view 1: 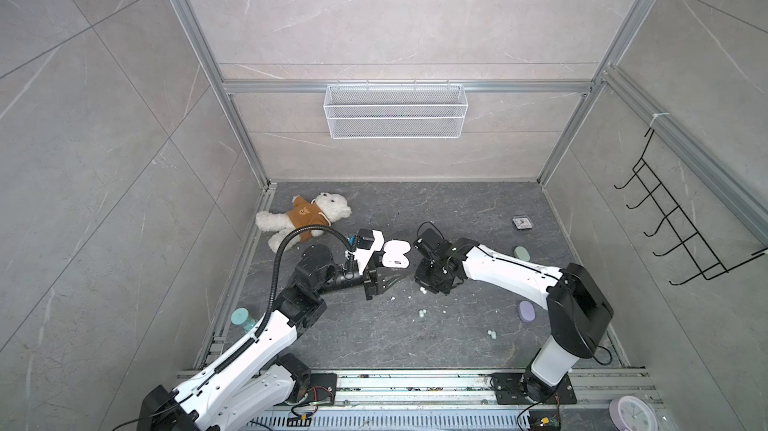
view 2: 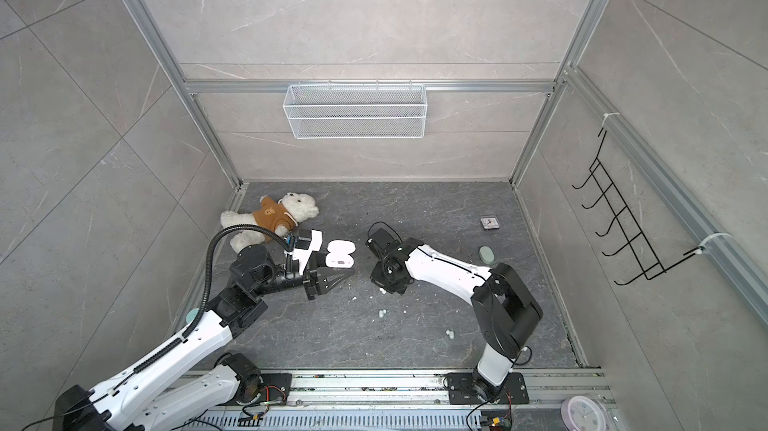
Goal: Insert the wireless bluetooth earbuds into the charging case
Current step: 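Lift the white earbud and carry it over the case in the left gripper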
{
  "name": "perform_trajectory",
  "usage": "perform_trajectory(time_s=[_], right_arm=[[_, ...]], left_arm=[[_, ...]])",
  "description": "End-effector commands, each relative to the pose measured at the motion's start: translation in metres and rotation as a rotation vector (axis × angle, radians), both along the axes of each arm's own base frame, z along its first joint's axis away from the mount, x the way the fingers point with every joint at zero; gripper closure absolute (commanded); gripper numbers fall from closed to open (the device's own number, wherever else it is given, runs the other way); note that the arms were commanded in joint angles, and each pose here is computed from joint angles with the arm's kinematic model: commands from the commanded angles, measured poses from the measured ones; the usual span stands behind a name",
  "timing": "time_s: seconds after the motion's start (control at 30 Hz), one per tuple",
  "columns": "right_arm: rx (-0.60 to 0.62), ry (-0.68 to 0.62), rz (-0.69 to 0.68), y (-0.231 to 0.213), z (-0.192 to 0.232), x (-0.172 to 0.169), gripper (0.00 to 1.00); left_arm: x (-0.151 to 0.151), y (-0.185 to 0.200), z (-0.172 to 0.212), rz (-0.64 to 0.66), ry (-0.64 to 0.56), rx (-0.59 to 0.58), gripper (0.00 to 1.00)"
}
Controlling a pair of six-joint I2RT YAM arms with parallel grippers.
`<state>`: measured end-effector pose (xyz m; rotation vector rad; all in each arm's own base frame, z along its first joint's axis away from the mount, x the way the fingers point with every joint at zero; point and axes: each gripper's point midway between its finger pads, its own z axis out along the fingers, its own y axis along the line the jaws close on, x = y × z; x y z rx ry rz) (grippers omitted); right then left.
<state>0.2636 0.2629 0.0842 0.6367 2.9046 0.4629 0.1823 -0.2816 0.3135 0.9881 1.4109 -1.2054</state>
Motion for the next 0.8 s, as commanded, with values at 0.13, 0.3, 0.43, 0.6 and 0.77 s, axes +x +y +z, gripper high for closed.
perform_trajectory(time_s=[0.13,0.3,0.43,0.6,0.77], right_arm=[[0.061,-0.096,-0.039,-0.025,0.045,0.005,0.85],[0.117,-0.158,-0.059,-0.038,0.079,0.007,0.85],[0.146,-0.202,-0.071,-0.050,0.105,0.006,0.85],[0.184,-0.254,-0.075,-0.060,0.137,0.004,0.85],[0.211,-0.319,-0.067,-0.067,0.173,0.003,0.85]], left_arm=[[0.022,-0.018,0.018,-0.017,-0.078,-0.055,0.82],[0.038,-0.033,0.011,-0.041,-0.070,-0.043,0.82],[0.053,-0.044,0.005,-0.039,-0.070,-0.040,0.82],[0.067,-0.056,-0.001,-0.055,-0.063,-0.046,0.82],[0.077,-0.067,-0.003,-0.078,-0.064,-0.055,0.81]])
